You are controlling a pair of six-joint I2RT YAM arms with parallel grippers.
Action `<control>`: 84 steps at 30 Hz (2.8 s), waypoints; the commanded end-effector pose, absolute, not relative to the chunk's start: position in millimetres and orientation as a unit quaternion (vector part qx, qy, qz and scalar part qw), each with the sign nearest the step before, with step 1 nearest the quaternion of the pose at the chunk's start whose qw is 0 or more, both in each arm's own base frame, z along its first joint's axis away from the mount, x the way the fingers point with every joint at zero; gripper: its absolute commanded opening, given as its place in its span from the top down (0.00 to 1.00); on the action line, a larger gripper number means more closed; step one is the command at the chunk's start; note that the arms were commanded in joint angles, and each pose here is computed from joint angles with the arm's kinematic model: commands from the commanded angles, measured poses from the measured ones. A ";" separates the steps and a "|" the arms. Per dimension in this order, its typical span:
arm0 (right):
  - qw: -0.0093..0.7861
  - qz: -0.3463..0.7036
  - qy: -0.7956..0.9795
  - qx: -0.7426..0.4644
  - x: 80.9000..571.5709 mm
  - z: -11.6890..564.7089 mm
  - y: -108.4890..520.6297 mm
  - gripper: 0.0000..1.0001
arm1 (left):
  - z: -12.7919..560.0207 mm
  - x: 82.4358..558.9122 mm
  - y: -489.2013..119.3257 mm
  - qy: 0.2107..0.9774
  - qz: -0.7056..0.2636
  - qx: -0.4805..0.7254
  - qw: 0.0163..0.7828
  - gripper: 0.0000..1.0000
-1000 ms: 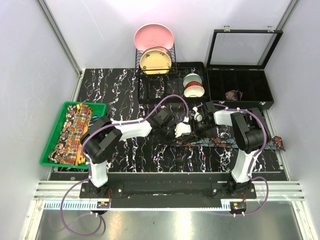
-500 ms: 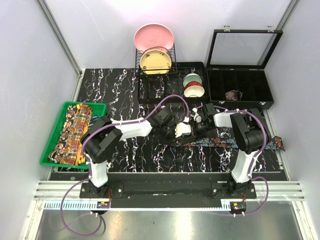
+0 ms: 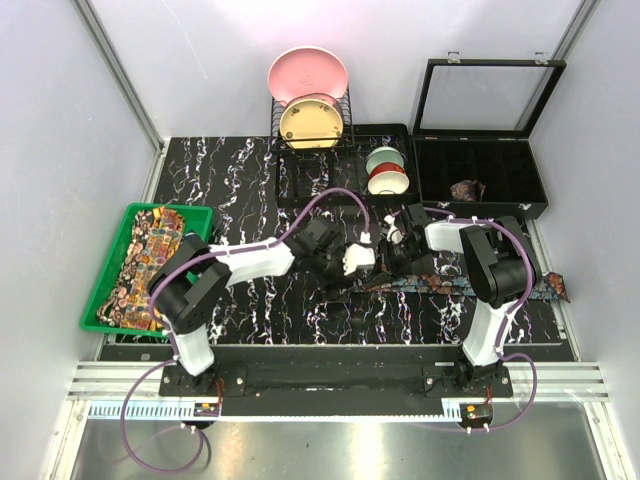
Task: Roll the ties
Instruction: Roll the tie at the center of the board.
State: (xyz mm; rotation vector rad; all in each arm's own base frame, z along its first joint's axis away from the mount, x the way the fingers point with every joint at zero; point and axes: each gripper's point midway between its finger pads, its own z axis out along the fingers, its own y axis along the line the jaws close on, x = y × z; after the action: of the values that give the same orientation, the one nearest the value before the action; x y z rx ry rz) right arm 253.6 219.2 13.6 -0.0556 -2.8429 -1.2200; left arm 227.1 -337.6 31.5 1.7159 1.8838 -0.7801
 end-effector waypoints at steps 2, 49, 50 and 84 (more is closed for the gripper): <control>-0.001 -0.313 -0.950 -0.005 261.7 -15.1 197.6 1.00 | 78.6 244.1 -345.6 0.664 -0.347 0.585 0.310 0.23; 0.045 -0.290 -0.956 0.006 239.4 -39.4 194.2 1.00 | 81.3 244.8 -345.6 0.607 -0.436 0.510 0.425 0.23; 0.046 -0.290 -0.956 0.010 238.2 -39.6 195.6 1.00 | 89.2 249.6 -348.7 0.586 -0.434 0.511 0.455 0.23; 0.049 -0.335 -0.940 0.040 215.2 -30.7 222.7 1.00 | 50.3 209.3 -302.9 0.661 -0.342 0.585 0.323 0.27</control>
State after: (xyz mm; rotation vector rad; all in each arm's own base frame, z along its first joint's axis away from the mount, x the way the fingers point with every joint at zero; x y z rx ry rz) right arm 223.0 243.9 9.5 0.0880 -2.7307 -1.2773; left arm 223.6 -330.4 38.6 1.4141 1.7526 -0.9846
